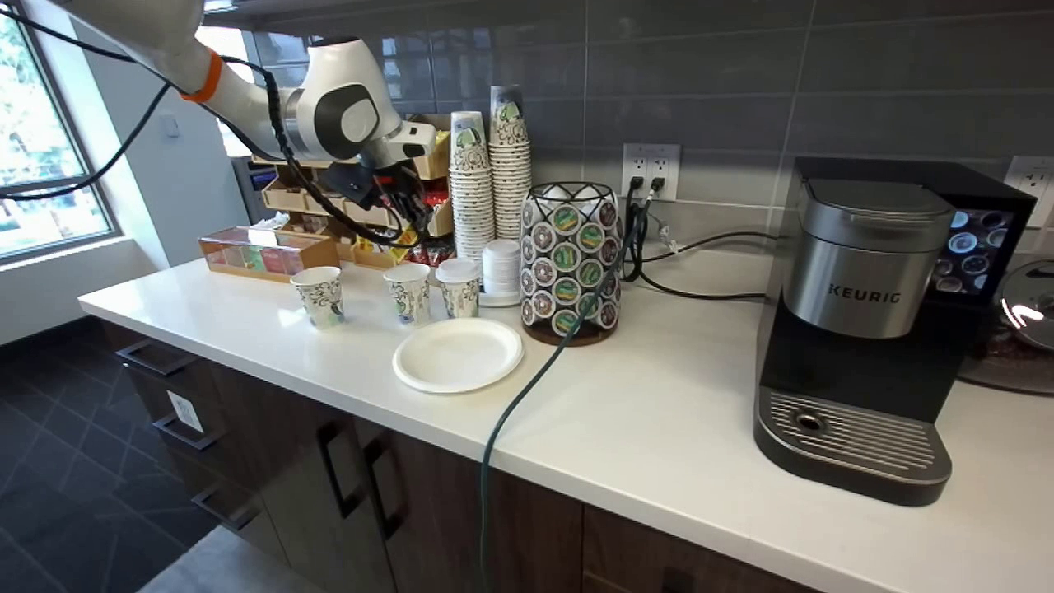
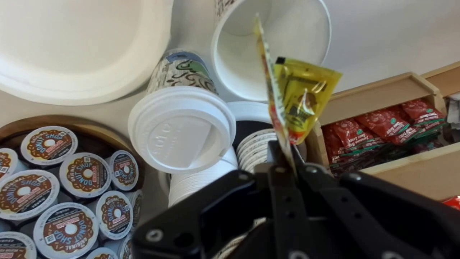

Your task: Move the sachets from the plate to the cup in the middle

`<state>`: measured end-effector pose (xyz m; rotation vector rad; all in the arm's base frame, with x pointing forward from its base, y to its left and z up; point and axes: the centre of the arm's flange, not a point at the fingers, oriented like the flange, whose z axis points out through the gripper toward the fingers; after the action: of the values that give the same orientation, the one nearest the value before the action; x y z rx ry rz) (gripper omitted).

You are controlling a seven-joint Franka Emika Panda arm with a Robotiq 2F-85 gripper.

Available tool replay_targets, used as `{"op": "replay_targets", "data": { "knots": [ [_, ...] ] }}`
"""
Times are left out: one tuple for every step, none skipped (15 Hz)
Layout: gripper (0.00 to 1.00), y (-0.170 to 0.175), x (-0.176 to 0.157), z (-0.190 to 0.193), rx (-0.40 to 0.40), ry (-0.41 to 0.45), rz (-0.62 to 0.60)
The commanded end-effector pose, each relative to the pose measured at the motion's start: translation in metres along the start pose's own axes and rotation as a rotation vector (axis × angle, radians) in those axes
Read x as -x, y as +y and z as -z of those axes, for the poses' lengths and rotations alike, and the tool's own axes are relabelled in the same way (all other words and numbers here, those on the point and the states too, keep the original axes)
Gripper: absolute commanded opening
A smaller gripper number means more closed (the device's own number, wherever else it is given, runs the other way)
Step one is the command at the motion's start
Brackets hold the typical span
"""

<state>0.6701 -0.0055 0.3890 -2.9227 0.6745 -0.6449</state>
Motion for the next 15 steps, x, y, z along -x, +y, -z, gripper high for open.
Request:
{"op": "replay_targets", "data": {
  "knots": [
    [0.0, -0.007, -0.008, -0.027, 0.019, 0.026, -0.007],
    [0.0, -0.007, -0.008, -0.032, 0.019, 0.027, -0.005],
    [0.0, -0.006, -0.009, -0.036, 0.022, 0.027, -0.004],
    [0.0, -0.006, -0.009, -0.04, 0.022, 0.025, -0.002],
    [0.0, -0.006, -0.008, -0.044, 0.025, 0.023, 0.0],
    [0.0, -0.006, -0.007, -0.047, 0.026, 0.016, 0.002],
    [0.0, -0.006, -0.005, -0.049, 0.028, 0.008, 0.005],
    [0.0, -0.007, -0.003, -0.05, 0.026, 0.002, 0.006],
    [0.0, -0.007, -0.001, -0.051, 0.028, -0.002, 0.007],
    [0.0, -0.008, 0.001, -0.051, 0.027, -0.008, 0.008],
    [0.0, -0.009, 0.002, -0.051, 0.026, -0.011, 0.009],
    [0.0, -0.01, 0.004, -0.05, 0.027, -0.014, 0.01],
    [0.0, -0.011, 0.005, -0.05, 0.029, -0.017, 0.013],
    [0.0, -0.011, 0.006, -0.049, 0.026, -0.019, 0.022],
    [0.27, -0.011, 0.006, -0.049, 0.025, -0.021, 0.026]
  ]
}}
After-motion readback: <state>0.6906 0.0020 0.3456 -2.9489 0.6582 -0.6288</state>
